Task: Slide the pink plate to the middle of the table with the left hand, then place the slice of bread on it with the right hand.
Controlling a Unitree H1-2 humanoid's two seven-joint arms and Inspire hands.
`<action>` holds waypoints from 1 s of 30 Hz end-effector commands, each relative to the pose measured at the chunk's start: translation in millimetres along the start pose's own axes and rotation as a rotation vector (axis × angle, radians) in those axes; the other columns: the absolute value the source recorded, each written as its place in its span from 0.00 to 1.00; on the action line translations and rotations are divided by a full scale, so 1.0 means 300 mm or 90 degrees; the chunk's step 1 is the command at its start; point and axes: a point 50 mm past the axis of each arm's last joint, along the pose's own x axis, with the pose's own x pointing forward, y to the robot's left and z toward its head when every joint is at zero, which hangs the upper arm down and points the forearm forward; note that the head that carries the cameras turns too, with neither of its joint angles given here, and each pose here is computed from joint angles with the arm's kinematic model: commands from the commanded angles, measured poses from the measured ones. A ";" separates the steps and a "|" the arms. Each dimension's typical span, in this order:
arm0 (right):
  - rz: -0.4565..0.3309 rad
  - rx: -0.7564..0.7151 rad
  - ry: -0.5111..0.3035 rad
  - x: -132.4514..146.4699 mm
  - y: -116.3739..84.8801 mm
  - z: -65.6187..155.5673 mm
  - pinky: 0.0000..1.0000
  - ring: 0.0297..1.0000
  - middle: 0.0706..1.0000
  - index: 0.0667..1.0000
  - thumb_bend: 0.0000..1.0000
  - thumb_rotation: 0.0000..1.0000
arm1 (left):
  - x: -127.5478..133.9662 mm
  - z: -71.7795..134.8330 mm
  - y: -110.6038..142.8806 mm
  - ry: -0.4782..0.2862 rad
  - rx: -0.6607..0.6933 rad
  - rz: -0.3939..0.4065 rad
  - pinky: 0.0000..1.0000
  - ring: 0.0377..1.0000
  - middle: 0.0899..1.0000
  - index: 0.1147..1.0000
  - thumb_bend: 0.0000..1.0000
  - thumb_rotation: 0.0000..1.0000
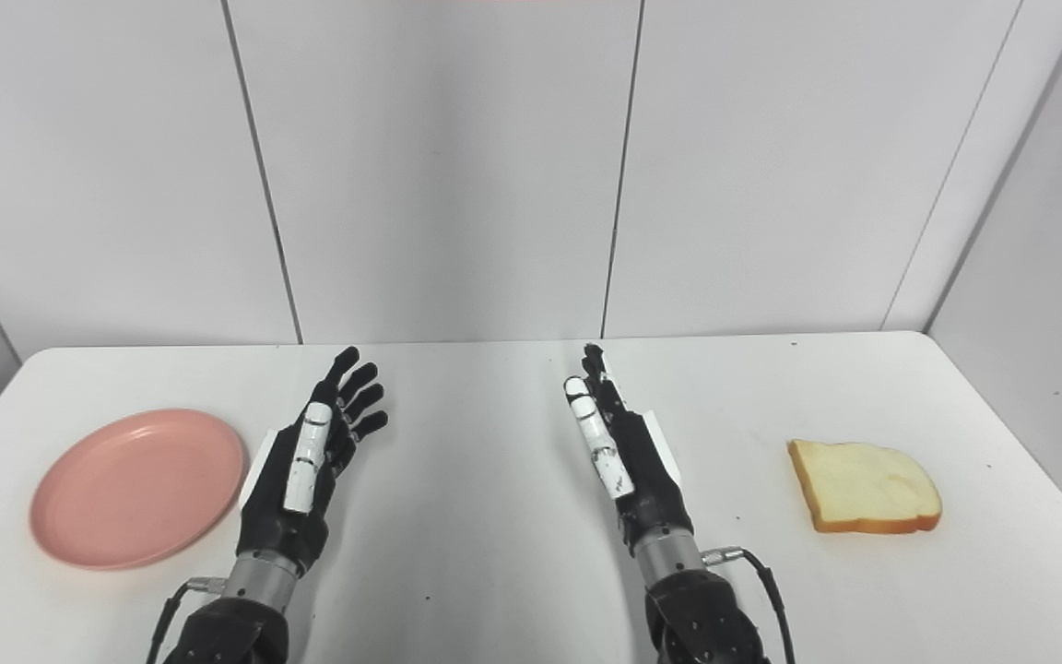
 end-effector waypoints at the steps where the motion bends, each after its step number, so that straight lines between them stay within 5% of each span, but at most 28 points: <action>1: -0.002 0.003 -0.055 0.015 0.005 0.055 1.00 1.00 1.00 1.00 0.25 1.00 | 0.030 0.066 -0.015 -0.045 -0.001 -0.012 0.86 0.91 0.92 0.91 0.56 0.99; 30: 0.000 -0.003 -0.056 0.014 0.007 0.056 1.00 1.00 1.00 1.00 0.24 1.00 | 0.019 0.069 -0.021 -0.047 0.136 -0.021 0.88 0.94 0.94 0.94 0.55 1.00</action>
